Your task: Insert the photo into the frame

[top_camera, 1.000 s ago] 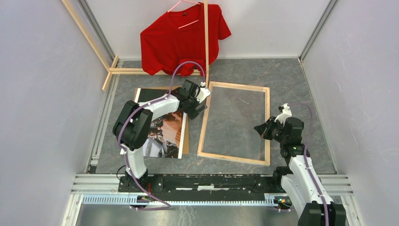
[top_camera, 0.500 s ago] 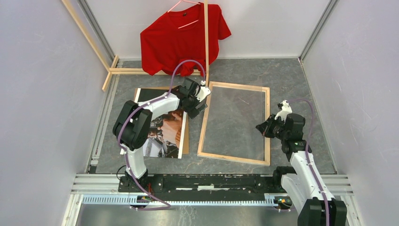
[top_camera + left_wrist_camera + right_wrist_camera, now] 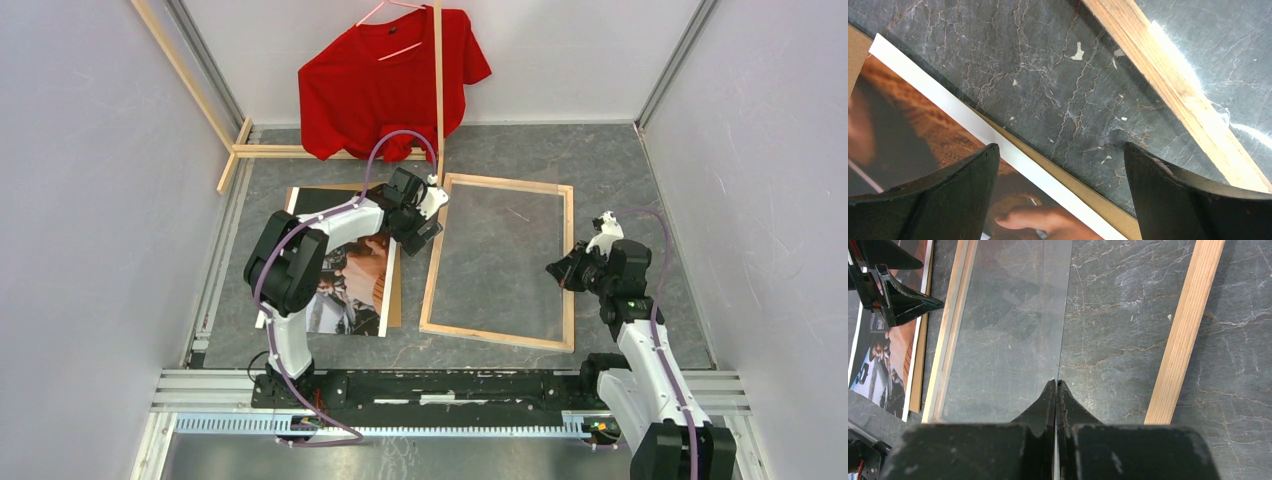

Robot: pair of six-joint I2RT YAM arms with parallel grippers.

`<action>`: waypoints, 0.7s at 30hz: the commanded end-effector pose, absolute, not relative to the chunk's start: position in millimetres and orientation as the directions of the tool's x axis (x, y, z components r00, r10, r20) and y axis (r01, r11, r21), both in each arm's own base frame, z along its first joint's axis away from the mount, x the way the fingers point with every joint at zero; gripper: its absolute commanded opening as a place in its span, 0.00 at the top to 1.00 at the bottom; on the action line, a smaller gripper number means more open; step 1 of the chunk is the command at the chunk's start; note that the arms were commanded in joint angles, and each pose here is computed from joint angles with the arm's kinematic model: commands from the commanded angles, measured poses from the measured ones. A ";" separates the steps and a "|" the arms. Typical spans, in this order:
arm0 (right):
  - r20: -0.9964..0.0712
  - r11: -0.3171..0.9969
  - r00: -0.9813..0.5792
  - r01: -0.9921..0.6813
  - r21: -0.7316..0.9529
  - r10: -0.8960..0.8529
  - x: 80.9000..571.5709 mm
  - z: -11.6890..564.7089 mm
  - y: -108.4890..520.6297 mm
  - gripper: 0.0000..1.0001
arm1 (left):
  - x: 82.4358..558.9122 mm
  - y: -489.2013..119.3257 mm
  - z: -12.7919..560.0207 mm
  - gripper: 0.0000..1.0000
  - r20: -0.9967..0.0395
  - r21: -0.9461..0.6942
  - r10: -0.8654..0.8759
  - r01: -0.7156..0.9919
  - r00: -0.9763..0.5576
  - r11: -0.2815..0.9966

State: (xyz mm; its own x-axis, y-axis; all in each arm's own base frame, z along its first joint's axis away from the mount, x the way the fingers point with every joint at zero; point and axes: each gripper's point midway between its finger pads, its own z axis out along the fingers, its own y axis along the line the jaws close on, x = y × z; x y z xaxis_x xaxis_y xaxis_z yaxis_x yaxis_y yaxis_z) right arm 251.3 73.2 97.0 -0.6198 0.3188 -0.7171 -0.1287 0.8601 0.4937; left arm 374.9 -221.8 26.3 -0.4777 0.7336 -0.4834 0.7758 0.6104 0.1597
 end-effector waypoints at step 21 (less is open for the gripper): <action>-0.777 0.850 -0.509 -0.151 0.505 0.372 267.8 121.1 67.0 1.00 | 377.5 -237.1 38.4 0.00 -0.543 0.091 0.674 0.763 -0.501 0.640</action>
